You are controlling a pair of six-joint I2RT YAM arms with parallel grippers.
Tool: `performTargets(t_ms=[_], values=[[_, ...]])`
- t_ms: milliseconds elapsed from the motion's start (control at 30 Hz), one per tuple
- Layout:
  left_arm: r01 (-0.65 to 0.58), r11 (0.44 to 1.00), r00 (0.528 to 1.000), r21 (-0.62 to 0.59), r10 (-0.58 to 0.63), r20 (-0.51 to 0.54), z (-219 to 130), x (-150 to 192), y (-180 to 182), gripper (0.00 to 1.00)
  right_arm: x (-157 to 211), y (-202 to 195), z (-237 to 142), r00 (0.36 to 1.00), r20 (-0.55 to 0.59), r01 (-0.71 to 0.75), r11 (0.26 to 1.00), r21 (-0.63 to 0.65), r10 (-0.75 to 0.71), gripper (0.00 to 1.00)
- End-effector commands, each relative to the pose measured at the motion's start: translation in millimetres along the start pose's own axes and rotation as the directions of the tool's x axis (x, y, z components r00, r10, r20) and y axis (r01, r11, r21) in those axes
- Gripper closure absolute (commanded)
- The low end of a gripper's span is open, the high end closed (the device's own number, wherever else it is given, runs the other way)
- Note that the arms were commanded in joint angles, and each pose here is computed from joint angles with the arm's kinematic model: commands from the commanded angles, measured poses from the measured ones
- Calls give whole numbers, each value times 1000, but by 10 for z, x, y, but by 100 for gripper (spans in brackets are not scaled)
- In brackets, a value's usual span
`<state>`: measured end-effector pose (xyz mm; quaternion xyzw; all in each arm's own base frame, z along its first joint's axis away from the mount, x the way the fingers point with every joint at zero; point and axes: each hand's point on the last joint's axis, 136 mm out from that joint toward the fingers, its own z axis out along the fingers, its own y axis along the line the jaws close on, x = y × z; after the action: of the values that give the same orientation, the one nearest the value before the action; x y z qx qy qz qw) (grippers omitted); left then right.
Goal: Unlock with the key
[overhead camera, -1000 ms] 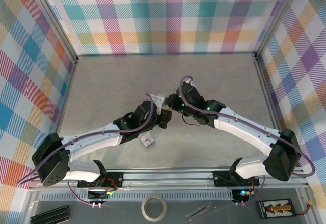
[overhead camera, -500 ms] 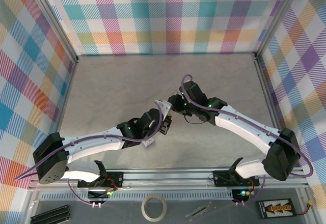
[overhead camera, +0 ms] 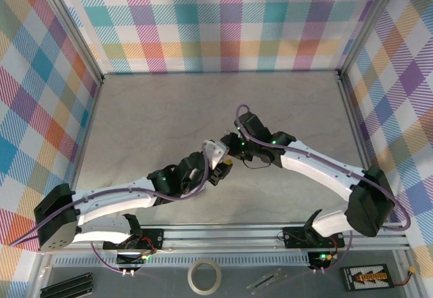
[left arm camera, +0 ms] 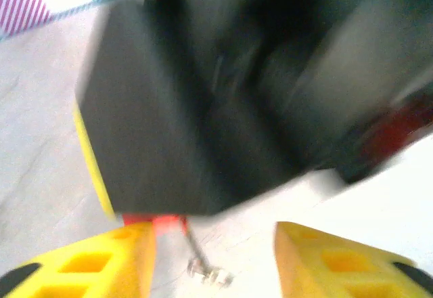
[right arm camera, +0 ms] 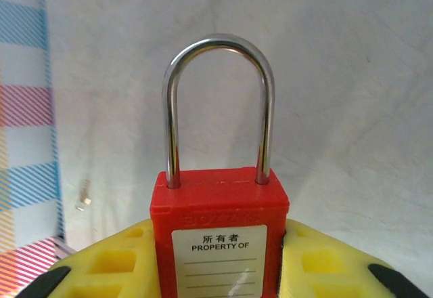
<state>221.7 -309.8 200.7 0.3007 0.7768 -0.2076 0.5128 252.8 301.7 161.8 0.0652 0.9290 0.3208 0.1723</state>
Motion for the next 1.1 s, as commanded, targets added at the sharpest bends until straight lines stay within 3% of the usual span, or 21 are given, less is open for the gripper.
performTargets(t_ms=[0, 133, 433, 600, 767, 933, 1067], values=[[59, 993, 940, 107, -91, 329, -383, -866, -97, 43, 393, -365, 119, 989, -146, 3, 992, 127, 15, 100], [151, 980, 932, 132, -185, 311, -469, -670, 27, 35, 379, -378, 125, 989, -144, 4, 991, 136, 16, 100], [345, 908, 885, 239, -399, 240, -506, -301, 155, 30, 332, -335, 117, 992, -129, 14, 992, 128, 3, 100], [511, 819, 795, 262, -566, 218, -418, -113, 393, 28, 301, -318, 45, 994, -101, 49, 994, 103, -38, 100], [642, 711, 693, 287, -698, 180, -322, -124, 581, 25, 303, -336, -89, 983, -80, 171, 982, 80, -165, 100], [683, 655, 661, 322, -743, 108, -209, -291, 535, 25, 354, -352, -196, 955, -77, 292, 954, 66, -287, 100], [721, 622, 650, 306, -760, 13, -42, -348, 455, 28, 425, -324, -237, 890, -79, 453, 889, 62, -448, 100]])
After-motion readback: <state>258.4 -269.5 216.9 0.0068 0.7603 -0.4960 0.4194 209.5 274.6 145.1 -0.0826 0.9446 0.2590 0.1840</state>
